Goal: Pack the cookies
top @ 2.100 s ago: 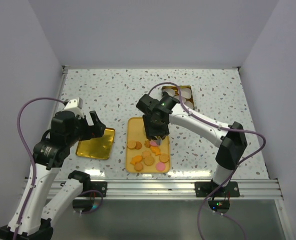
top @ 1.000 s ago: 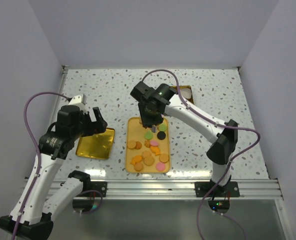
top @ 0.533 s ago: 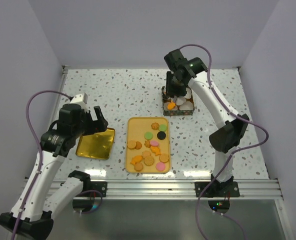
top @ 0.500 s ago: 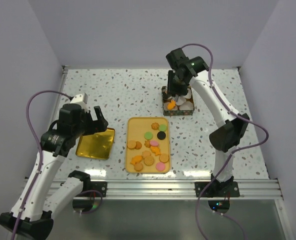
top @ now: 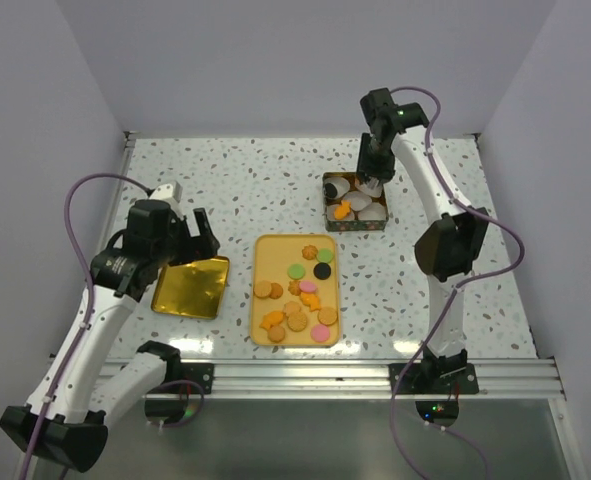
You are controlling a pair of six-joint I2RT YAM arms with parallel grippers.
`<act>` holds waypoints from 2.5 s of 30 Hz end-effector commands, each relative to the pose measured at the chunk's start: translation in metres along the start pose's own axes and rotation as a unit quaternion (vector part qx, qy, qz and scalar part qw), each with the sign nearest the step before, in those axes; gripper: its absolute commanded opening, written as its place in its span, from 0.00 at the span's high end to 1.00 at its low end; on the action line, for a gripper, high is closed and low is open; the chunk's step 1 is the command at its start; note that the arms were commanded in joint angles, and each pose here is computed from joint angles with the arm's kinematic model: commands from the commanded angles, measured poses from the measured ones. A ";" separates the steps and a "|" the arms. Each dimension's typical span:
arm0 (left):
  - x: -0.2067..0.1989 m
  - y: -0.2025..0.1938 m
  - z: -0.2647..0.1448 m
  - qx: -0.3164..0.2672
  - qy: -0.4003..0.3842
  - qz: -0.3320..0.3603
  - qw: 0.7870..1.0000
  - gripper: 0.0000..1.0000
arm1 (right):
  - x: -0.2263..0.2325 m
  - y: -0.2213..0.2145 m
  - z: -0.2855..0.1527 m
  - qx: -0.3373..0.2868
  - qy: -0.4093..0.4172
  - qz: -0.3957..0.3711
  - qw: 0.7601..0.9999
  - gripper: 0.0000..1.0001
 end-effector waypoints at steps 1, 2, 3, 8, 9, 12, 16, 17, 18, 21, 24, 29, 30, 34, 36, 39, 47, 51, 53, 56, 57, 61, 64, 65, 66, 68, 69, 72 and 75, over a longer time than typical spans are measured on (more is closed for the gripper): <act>-0.020 0.024 -0.004 -0.036 -0.033 -0.003 0.999 0.04 | -0.004 0.015 -0.003 -0.022 0.015 -0.001 1.000 0.60; -0.020 0.024 -0.002 -0.035 -0.031 -0.003 0.999 0.04 | -0.005 0.017 -0.002 -0.022 0.017 0.002 1.000 0.60; -0.021 0.024 -0.001 -0.034 -0.031 -0.003 0.999 0.04 | -0.009 0.017 0.000 -0.021 0.014 0.006 1.000 0.60; -0.023 0.029 0.003 -0.036 -0.029 -0.003 0.999 0.04 | -0.018 0.020 0.008 -0.016 0.006 0.010 1.000 0.56; -0.024 0.030 0.004 -0.037 -0.029 -0.003 0.999 0.04 | -0.019 0.021 0.009 -0.017 0.004 0.010 1.000 0.54; -0.024 0.030 0.007 -0.035 -0.028 -0.002 0.999 0.04 | -0.024 0.025 0.011 -0.021 0.001 0.014 1.000 0.52; -0.026 0.032 0.007 -0.038 -0.032 -0.001 0.999 0.04 | -0.024 0.029 0.005 -0.027 0.005 0.018 0.999 0.51; -0.027 0.033 0.006 -0.039 -0.033 -0.001 0.999 0.04 | -0.024 0.028 0.005 -0.026 0.005 0.021 0.999 0.51; -0.027 0.034 0.006 -0.040 -0.033 0.000 0.999 0.04 | -0.024 0.029 -0.001 -0.033 0.009 0.022 0.999 0.51; -0.028 0.035 0.004 -0.041 -0.034 0.002 0.999 0.04 | -0.025 0.030 -0.016 -0.045 0.014 0.025 0.999 0.51; -0.029 0.035 0.001 -0.044 -0.039 0.002 0.998 0.04 | -0.019 0.029 -0.035 -0.058 0.035 0.028 0.997 0.51; -0.027 0.029 -0.002 -0.040 -0.043 0.001 0.998 0.04 | 0.004 0.005 -0.060 -0.062 0.049 0.001 0.997 0.51; -0.027 0.029 -0.005 -0.042 -0.046 0.000 0.998 0.04 | 0.010 -0.002 -0.064 -0.062 0.054 -0.005 0.997 0.51; -0.024 0.023 -0.010 -0.042 -0.050 -0.002 0.998 0.04 | 0.052 -0.050 -0.077 -0.041 0.077 -0.053 0.995 0.51; -0.020 0.019 -0.013 -0.041 -0.049 -0.004 0.998 0.04 | 0.068 -0.064 -0.079 -0.040 0.093 -0.061 0.993 0.50; -0.016 0.013 -0.017 -0.039 -0.048 -0.005 0.998 0.04 | 0.086 -0.103 -0.070 -0.012 0.102 -0.074 0.992 0.50; -0.008 0.003 -0.029 -0.039 -0.048 -0.005 0.998 0.04 | 0.115 -0.148 -0.056 0.018 0.105 -0.109 0.988 0.50; -0.005 -0.002 -0.034 -0.038 -0.047 -0.006 0.998 0.04 | 0.119 -0.152 -0.054 0.021 0.102 -0.113 0.988 0.50; -0.003 -0.004 -0.037 -0.036 -0.045 -0.005 0.998 0.04 | 0.121 -0.155 -0.052 0.024 0.101 -0.118 0.988 0.50; 0.001 -0.006 -0.041 -0.038 -0.040 -0.004 0.998 0.04 | 0.125 -0.161 -0.047 0.031 0.097 -0.125 0.987 0.50; 0.003 -0.006 -0.043 -0.040 -0.039 -0.004 0.998 0.04 | 0.125 -0.161 -0.046 0.032 0.096 -0.126 0.987 0.50; 0.005 -0.007 -0.046 -0.043 -0.034 -0.005 0.998 0.04 | 0.122 -0.163 -0.037 0.041 0.076 -0.137 0.987 0.50; 0.006 -0.007 -0.045 -0.045 -0.033 -0.005 0.998 0.04 | 0.119 -0.164 -0.033 0.046 0.063 -0.146 0.986 0.50; 0.006 -0.007 -0.044 -0.043 -0.031 -0.005 0.999 0.03 | 0.119 -0.165 -0.030 0.050 0.060 -0.148 0.986 0.50; 0.006 -0.006 -0.044 -0.044 -0.032 -0.005 0.998 0.03 | 0.117 -0.166 -0.028 0.053 0.058 -0.153 0.985 0.50; 0.005 -0.006 -0.041 -0.043 -0.031 -0.005 0.999 0.04 | 0.118 -0.168 -0.025 0.058 0.056 -0.156 0.985 0.50; 0.005 -0.006 -0.041 -0.042 -0.031 -0.005 0.999 0.04 | 0.119 -0.168 -0.024 0.060 0.057 -0.157 0.984 0.50; 0.004 -0.004 -0.038 -0.042 -0.031 -0.005 0.999 0.04 | 0.121 -0.170 -0.025 0.064 0.061 -0.159 0.983 0.50; 0.003 -0.005 -0.035 -0.037 -0.031 -0.005 0.999 0.04 | 0.123 -0.172 -0.029 0.066 0.065 -0.159 0.983 0.50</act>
Point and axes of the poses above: each gripper's point midway between its finger pads, its own z axis out along the fingers, its own x axis along the line the jaws close on, y = z × x, the point moved 1 cm from there along -z, back along the fingers, and after that the axes turned 12 degrees about -z, right-handed, at the moved point
